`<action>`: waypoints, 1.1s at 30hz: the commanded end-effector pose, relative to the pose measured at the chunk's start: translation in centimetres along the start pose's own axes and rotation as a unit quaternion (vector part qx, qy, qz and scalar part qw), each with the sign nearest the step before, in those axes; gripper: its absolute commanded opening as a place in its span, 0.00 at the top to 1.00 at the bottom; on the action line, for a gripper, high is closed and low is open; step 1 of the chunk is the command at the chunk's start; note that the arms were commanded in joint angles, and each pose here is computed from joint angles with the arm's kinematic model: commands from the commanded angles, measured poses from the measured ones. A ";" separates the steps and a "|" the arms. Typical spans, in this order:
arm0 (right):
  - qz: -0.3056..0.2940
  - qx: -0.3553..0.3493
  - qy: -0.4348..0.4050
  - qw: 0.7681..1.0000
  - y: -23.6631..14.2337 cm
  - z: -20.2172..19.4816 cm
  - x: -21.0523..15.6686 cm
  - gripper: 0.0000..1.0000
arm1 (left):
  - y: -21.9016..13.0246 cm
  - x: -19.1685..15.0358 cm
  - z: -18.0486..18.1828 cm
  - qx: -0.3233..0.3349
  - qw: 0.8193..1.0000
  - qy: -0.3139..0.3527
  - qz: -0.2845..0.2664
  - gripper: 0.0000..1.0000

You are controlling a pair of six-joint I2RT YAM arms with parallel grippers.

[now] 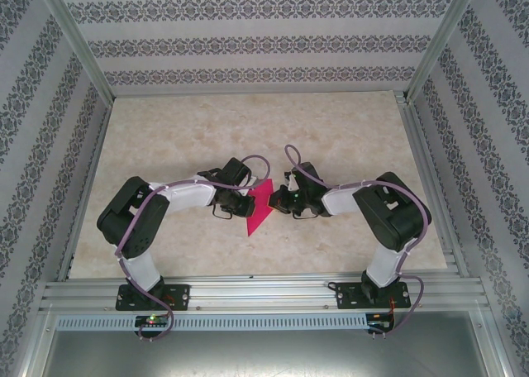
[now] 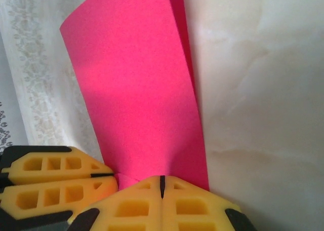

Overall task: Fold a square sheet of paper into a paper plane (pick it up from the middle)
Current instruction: Third fold the triangle at the center of the table.

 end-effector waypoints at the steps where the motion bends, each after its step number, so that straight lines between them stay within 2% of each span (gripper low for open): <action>1: -0.008 0.005 -0.024 1.000 -1.1 1.9 0.2 0.96 | 0.5 -0.9 1.1 0.024 0.999 -0.003 0.032 0.87; 9: 0.027 0.020 -0.038 0.999 0.7 3.1 -0.8 0.96 | 0.4 -0.9 1.0 0.019 0.999 -0.005 0.026 0.87; 16: 0.034 -0.036 -0.021 0.999 2.1 -0.3 -1.5 0.97 | 0.3 -0.6 0.9 0.020 0.999 -0.004 0.026 0.87; 21: 0.044 -0.054 -0.006 0.998 2.7 -1.7 -2.2 0.99 | -0.3 0.0 0.4 0.012 1.000 -0.006 0.021 0.81; 26: 0.033 -0.061 -0.003 0.998 2.1 -1.6 -2.2 0.99 | -2.6 0.9 0.0 0.032 0.999 -0.020 -0.010 0.71; 28: 0.030 -0.065 -0.004 0.997 2.0 -1.5 -2.3 0.99 | -4.2 1.1 0.1 0.056 0.997 -0.038 -0.032 0.62; 31: 0.027 -0.066 -0.002 0.997 1.9 -1.5 -2.4 0.99 | -6.3 1.1 -0.1 0.071 0.993 -0.072 -0.058 0.60; 33: 0.026 -0.068 0.001 0.997 2.0 -1.5 -2.5 0.99 | -7.3 0.8 -0.6 0.045 0.992 -0.094 -0.075 0.63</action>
Point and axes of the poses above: each hand's point on the last joint's axis, 136 mm out from that joint toward the fingers, its own y axis out along the fingers, its own z axis along the line the jaws close on, x = y × z, the point moved 8 cm from there along -y, back along the fingers
